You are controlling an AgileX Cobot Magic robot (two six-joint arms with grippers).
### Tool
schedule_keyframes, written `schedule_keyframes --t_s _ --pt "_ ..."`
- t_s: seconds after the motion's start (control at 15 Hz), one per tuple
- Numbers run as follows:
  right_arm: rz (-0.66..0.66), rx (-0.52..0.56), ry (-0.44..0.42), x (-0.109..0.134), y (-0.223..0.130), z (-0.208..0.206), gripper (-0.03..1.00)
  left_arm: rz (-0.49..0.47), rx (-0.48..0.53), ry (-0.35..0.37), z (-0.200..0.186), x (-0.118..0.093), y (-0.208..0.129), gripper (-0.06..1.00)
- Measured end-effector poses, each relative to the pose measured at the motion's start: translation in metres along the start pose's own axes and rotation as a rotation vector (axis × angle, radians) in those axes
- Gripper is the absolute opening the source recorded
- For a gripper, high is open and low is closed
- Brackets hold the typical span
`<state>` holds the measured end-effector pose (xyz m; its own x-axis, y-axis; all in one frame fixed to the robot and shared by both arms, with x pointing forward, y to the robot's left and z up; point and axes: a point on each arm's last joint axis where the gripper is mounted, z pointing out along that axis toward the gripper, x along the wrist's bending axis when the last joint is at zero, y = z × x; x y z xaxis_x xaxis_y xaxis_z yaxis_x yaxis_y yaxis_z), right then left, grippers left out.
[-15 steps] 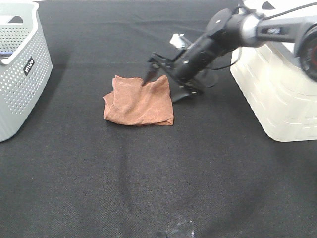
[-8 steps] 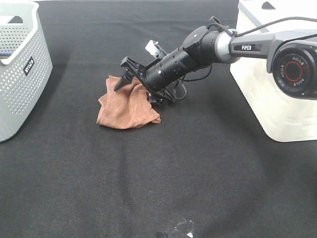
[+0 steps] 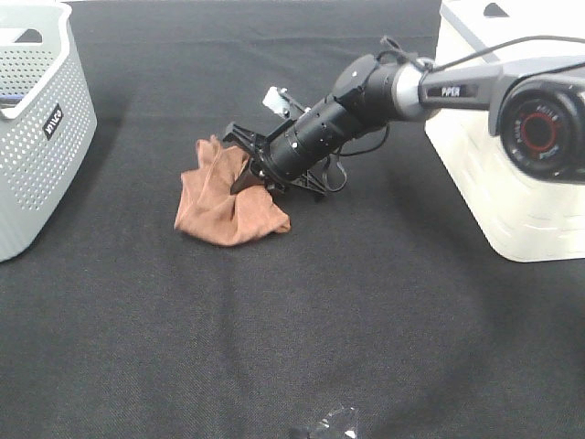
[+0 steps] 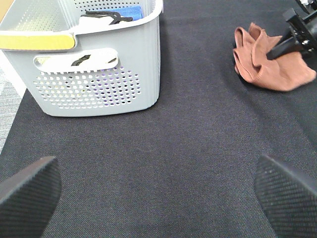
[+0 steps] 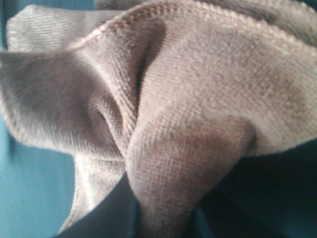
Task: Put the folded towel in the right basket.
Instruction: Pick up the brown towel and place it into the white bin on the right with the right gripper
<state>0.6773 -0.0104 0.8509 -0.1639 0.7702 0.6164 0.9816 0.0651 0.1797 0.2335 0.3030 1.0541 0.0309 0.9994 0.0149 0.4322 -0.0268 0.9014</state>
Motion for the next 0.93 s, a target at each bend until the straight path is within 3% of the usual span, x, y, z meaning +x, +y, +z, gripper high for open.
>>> schedule_keyframes --t_s 0.2,0.47,0.73,0.8,0.93 --pt "-0.098 0.035 -0.031 0.016 0.0 -0.028 0.2 0.0 0.0 0.0 0.0 0.0 0.0 0.99" --pt "-0.199 -0.105 -0.033 0.05 0.025 -0.163 0.2 0.0 0.0 0.0 0.0 0.0 0.0 0.99" --pt "-0.234 -0.364 -0.068 0.061 0.023 -0.314 0.2 0.0 0.0 0.0 0.0 0.0 0.0 0.99" --pt "-0.231 -0.485 -0.115 0.056 0.014 -0.37 0.2 0.0 0.0 0.0 0.0 0.0 0.0 0.99" --pt "-0.203 -0.622 -0.215 0.038 0.0 -0.433 0.2 0.0 0.0 0.0 0.0 0.0 0.0 0.99"
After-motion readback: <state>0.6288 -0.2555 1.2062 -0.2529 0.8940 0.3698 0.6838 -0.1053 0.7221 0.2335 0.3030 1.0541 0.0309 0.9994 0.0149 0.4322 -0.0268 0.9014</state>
